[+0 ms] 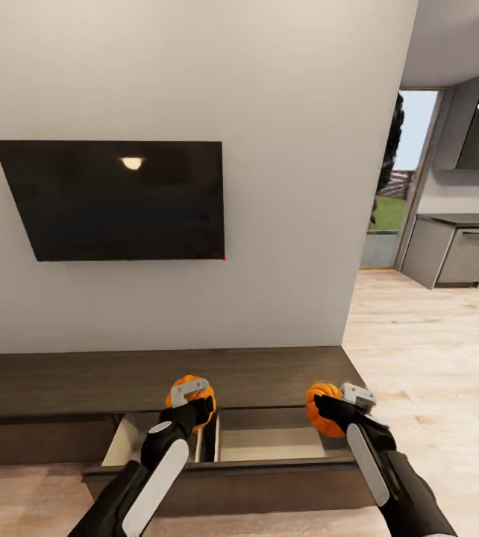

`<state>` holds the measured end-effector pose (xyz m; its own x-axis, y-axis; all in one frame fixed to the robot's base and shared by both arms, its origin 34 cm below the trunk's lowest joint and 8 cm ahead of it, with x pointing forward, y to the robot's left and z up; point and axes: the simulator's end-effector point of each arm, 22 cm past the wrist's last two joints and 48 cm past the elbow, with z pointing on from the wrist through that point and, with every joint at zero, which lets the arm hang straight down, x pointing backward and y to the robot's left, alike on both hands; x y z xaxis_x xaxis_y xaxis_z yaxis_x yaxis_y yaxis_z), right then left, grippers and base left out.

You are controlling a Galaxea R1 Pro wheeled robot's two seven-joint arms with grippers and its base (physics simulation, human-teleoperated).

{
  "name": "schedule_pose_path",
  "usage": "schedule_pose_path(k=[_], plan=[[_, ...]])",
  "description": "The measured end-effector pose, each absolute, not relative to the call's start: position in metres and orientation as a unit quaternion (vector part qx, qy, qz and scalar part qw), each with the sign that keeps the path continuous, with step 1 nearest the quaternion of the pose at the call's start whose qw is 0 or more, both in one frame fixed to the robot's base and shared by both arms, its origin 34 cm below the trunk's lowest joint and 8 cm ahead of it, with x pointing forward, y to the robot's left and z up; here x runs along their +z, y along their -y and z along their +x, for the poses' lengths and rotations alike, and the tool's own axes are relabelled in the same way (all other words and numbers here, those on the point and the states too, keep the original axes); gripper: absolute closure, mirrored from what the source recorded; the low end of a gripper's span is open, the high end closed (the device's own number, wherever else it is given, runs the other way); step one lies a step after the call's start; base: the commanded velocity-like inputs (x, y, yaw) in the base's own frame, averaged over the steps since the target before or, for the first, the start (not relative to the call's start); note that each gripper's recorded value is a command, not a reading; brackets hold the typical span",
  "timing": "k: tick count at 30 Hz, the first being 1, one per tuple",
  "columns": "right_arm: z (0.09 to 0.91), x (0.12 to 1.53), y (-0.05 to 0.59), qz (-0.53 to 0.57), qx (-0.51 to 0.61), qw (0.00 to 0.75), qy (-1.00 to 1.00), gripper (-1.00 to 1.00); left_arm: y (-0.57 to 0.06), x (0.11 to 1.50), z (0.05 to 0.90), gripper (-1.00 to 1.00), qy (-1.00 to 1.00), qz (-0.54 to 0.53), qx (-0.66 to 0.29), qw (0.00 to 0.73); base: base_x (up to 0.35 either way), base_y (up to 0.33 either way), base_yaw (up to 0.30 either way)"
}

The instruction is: Place each of the two pumpkins and all three candles from the living room inside a cabinet in the living room (use any cabinet), then make sure every cabinet is closed, and position the cauldron so it is next to a table in the living room.

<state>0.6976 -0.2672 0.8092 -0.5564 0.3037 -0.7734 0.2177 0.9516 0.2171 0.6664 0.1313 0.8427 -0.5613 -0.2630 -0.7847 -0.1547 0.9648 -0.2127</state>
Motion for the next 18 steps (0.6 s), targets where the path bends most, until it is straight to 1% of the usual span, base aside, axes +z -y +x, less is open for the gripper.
schedule_pose_path(k=[3, 7, 9, 14, 18], plan=[[0.695, 0.793, 0.272, 0.137, 0.025, 0.431, -0.891, 1.0, -0.118, 0.856, 0.664, 1.0, -0.882, -0.123, -0.065, 0.451, 0.0, 0.0, 0.0], [0.696, 0.773, 0.278, 0.119, -0.005, 0.408, -0.905, 1.0, -0.075, 0.86, 0.651, 1.0, -0.897, -0.11, -0.093, 0.417, 0.0, 0.0, 0.0], [0.697, 0.768, 0.28, 0.116, -0.011, 0.401, -0.909, 1.0, -0.068, 0.859, 0.648, 1.0, -0.903, -0.101, -0.093, 0.407, 0.0, 0.0, 0.0], [0.698, 0.76, 0.281, 0.111, -0.017, 0.389, -0.914, 1.0, -0.047, 0.861, 0.641, 1.0, -0.908, -0.106, -0.127, 0.384, 0.0, 0.0, 0.0], [0.698, 0.756, 0.277, 0.104, -0.019, 0.384, -0.917, 1.0, -0.031, 0.876, 0.638, 1.0, -0.902, -0.122, -0.179, 0.374, 0.0, 0.0, 0.0]])
